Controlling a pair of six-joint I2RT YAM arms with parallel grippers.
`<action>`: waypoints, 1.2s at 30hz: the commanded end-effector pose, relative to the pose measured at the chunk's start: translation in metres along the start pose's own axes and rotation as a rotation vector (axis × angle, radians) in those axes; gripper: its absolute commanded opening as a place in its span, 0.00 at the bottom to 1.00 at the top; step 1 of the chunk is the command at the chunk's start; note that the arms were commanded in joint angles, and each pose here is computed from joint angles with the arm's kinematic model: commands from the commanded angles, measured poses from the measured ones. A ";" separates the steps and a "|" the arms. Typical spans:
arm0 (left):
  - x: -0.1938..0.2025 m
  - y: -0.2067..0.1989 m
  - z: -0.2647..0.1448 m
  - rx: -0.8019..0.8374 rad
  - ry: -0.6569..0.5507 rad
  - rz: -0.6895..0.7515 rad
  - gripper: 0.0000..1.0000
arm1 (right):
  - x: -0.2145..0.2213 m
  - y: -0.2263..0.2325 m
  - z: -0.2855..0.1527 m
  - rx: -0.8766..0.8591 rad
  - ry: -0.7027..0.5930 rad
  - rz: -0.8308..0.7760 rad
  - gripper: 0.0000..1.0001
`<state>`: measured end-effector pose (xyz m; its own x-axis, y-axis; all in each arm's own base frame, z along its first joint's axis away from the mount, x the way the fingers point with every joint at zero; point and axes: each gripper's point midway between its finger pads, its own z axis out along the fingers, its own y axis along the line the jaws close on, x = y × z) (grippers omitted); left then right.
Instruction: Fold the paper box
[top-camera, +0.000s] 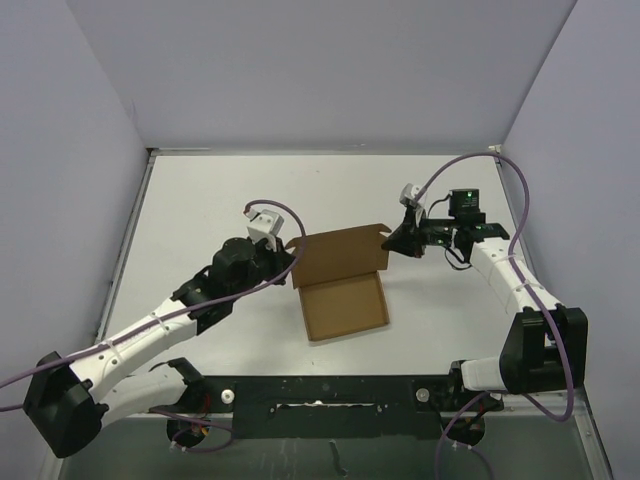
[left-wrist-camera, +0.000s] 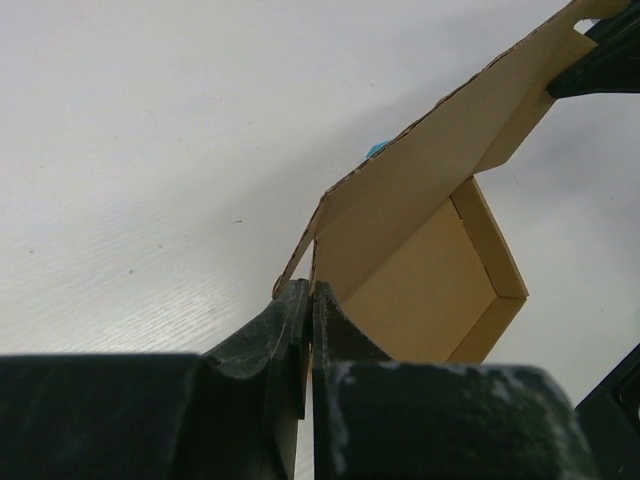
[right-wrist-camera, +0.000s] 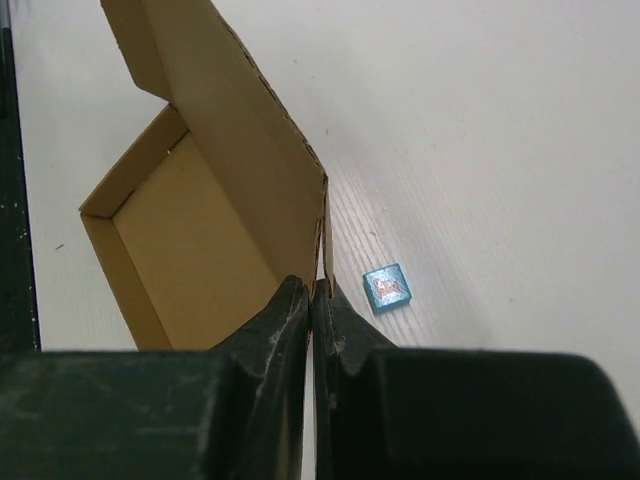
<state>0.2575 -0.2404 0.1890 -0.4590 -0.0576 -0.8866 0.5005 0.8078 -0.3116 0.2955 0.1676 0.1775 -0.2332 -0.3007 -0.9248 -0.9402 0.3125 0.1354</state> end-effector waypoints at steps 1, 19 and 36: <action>-0.045 -0.019 0.005 -0.002 -0.117 0.015 0.00 | -0.026 -0.014 0.001 0.084 -0.005 -0.009 0.00; -0.067 -0.024 0.056 -0.325 -0.238 0.040 0.00 | -0.037 -0.053 0.011 0.534 0.009 0.076 0.00; -0.026 -0.012 0.053 -0.310 -0.302 -0.002 0.00 | -0.023 -0.030 0.056 0.549 -0.056 0.183 0.00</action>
<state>0.3108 -0.2541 0.1628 -0.2717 -0.0281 -0.9620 0.1493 0.9862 -0.0710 0.3547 0.1738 0.1536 -0.4144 -0.2064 -0.8864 -0.5261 0.8490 0.0482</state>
